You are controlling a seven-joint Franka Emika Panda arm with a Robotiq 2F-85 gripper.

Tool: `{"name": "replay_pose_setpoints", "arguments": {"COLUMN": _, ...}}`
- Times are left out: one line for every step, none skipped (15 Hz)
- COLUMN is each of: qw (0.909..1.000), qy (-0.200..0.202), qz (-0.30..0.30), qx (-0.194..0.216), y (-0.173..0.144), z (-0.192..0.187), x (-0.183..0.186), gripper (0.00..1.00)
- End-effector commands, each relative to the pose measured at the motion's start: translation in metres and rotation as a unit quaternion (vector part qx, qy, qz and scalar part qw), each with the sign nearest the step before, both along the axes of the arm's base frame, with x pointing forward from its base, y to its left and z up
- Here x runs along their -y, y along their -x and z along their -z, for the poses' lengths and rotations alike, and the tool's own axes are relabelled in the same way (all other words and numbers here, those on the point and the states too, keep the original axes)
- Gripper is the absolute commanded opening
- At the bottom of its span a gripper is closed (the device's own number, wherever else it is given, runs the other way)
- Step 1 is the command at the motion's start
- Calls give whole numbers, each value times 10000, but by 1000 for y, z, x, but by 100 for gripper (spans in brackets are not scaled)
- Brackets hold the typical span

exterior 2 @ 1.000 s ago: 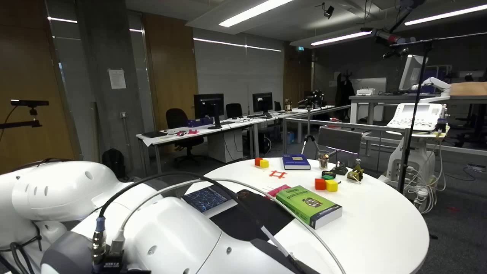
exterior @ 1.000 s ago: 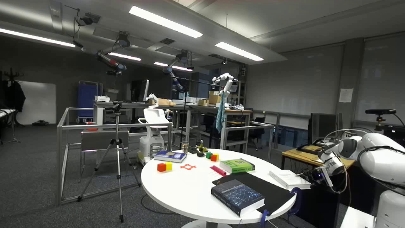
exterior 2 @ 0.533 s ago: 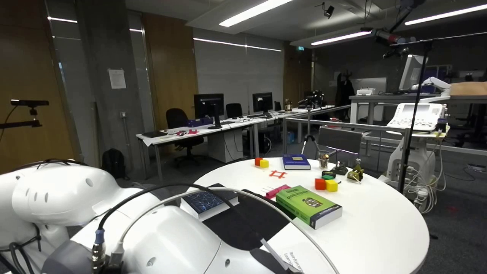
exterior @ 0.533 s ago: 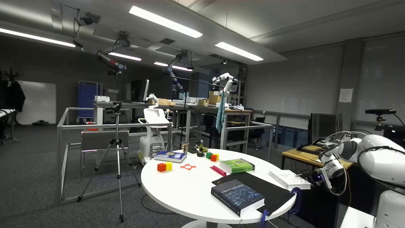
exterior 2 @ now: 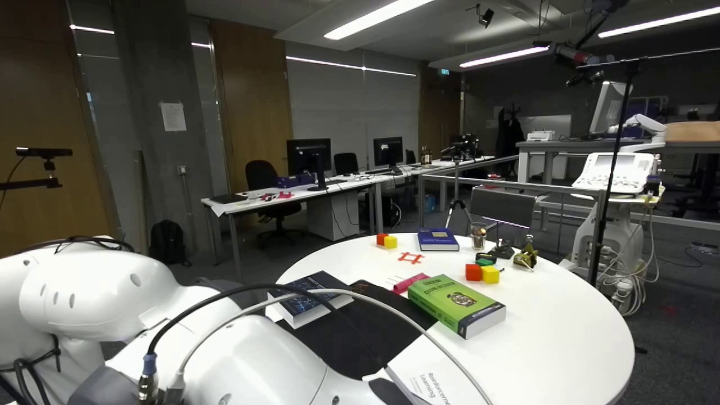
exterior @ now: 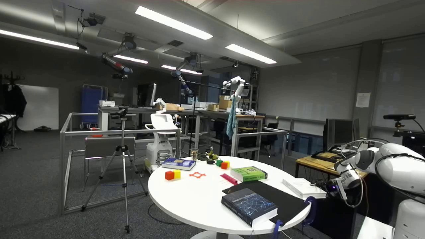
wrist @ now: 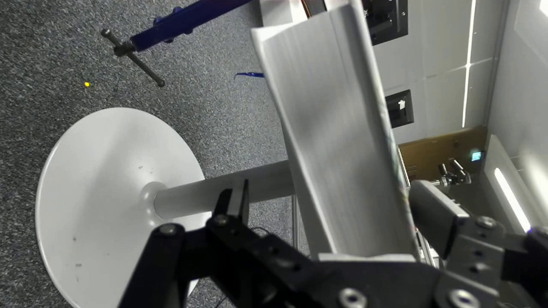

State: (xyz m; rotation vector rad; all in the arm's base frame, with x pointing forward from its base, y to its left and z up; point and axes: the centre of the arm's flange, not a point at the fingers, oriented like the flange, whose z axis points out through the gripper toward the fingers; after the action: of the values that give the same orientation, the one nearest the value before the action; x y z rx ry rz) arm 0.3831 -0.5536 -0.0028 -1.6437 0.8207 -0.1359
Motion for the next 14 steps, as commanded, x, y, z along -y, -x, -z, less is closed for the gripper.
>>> {"name": "replay_pose_setpoints", "arguments": {"qw": 9996, "qy": -44, "qz": 126, "qx": 235, "y": -8, "z": 2, "x": 10, "gripper": 97}}
{"name": "replay_pose_setpoints", "arguments": {"qw": 9996, "qy": -54, "qz": 134, "qx": 223, "y": -8, "z": 2, "x": 10, "gripper": 89}}
{"name": "replay_pose_setpoints", "arguments": {"qw": 9996, "qy": -61, "qz": 144, "qx": 225, "y": -8, "z": 2, "x": 10, "gripper": 73}}
{"name": "replay_pose_setpoints", "arguments": {"qw": 9996, "qy": -48, "qz": 133, "qx": 245, "y": -9, "z": 1, "x": 11, "gripper": 70}}
{"name": "replay_pose_setpoints", "arguments": {"qw": 9996, "qy": -36, "qz": 134, "qx": 261, "y": -9, "z": -1, "x": 12, "gripper": 63}}
{"name": "replay_pose_setpoints", "arguments": {"qw": 9994, "qy": 4, "qz": 115, "qx": 316, "y": -9, "z": -3, "x": 14, "gripper": 56}}
{"name": "replay_pose_setpoints", "arguments": {"qw": 9994, "qy": 22, "qz": 111, "qx": 337, "y": -10, "z": -5, "x": 15, "gripper": 47}}
{"name": "replay_pose_setpoints", "arguments": {"qw": 9993, "qy": 42, "qz": 91, "qx": 365, "y": -10, "z": -7, "x": 16, "gripper": 40}}
{"name": "replay_pose_setpoints", "arguments": {"qw": 9992, "qy": 51, "qz": 85, "qx": 384, "y": -11, "z": -9, "x": 16, "gripper": 34}}
{"name": "replay_pose_setpoints", "arguments": {"qw": 9990, "qy": 76, "qz": 87, "qx": 423, "y": -12, "z": -11, "x": 17, "gripper": 29}}
{"name": "replay_pose_setpoints", "arguments": {"qw": 9988, "qy": 125, "qz": 57, "qx": 467, "y": -12, "z": -12, "x": 17, "gripper": 28}}
{"name": "replay_pose_setpoints", "arguments": {"qw": 9982, "qy": 211, "qz": 2, "qx": 554, "y": -12, "z": -16, "x": 18, "gripper": 27}}
{"name": "replay_pose_setpoints", "arguments": {"qw": 9977, "qy": 240, "qz": -20, "qx": 641, "y": -12, "z": -20, "x": 18, "gripper": 26}}
{"name": "replay_pose_setpoints", "arguments": {"qw": 9968, "qy": 283, "qz": -53, "qx": 740, "y": -12, "z": -24, "x": 19, "gripper": 25}}
